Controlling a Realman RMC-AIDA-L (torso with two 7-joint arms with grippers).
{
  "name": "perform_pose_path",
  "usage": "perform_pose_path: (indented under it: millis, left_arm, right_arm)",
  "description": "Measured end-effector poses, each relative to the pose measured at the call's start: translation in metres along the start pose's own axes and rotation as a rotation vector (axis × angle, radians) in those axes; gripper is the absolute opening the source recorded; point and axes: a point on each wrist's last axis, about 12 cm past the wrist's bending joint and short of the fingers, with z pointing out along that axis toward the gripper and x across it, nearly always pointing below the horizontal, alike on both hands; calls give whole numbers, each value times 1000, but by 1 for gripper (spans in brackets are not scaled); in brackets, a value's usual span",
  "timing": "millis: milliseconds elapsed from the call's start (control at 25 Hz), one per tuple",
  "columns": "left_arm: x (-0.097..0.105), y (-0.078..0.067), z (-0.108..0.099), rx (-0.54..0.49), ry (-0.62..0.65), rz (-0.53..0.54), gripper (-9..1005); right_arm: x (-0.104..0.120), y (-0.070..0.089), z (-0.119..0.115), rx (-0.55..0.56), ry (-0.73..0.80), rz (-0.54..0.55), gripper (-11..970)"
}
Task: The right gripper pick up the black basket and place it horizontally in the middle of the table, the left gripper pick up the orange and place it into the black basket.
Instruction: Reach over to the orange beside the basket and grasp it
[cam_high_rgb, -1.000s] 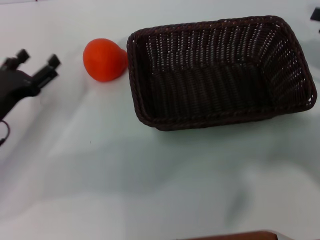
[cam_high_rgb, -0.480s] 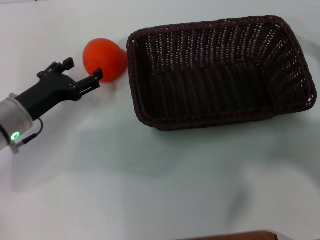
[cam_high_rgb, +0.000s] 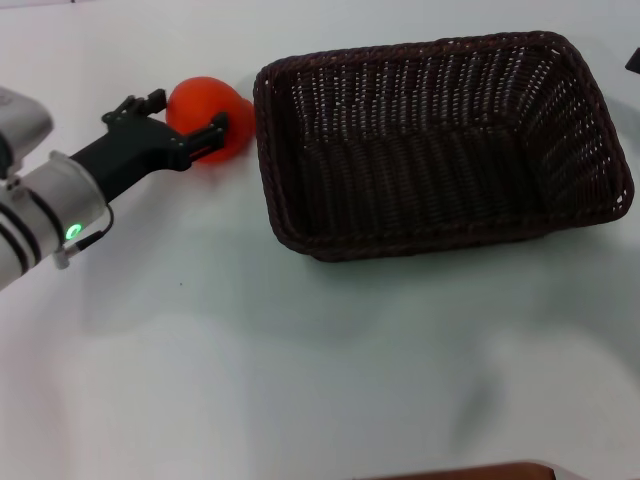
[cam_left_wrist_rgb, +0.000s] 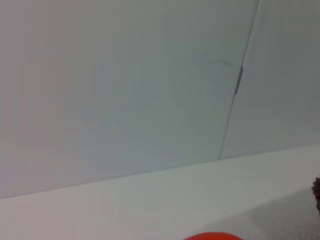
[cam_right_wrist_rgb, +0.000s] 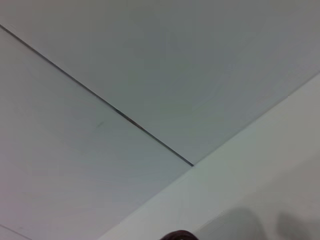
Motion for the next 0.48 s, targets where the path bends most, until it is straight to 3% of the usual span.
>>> perform_pose_path:
  millis: [400, 480]
  left_arm:
    - [-2, -5, 15, 15, 81, 42, 879]
    - [-2, -4, 13, 7, 74, 40, 762]
  right_arm:
    - [-7, 1, -4, 71, 101, -30, 664]
    - [-8, 2, -7, 83, 138, -34, 663]
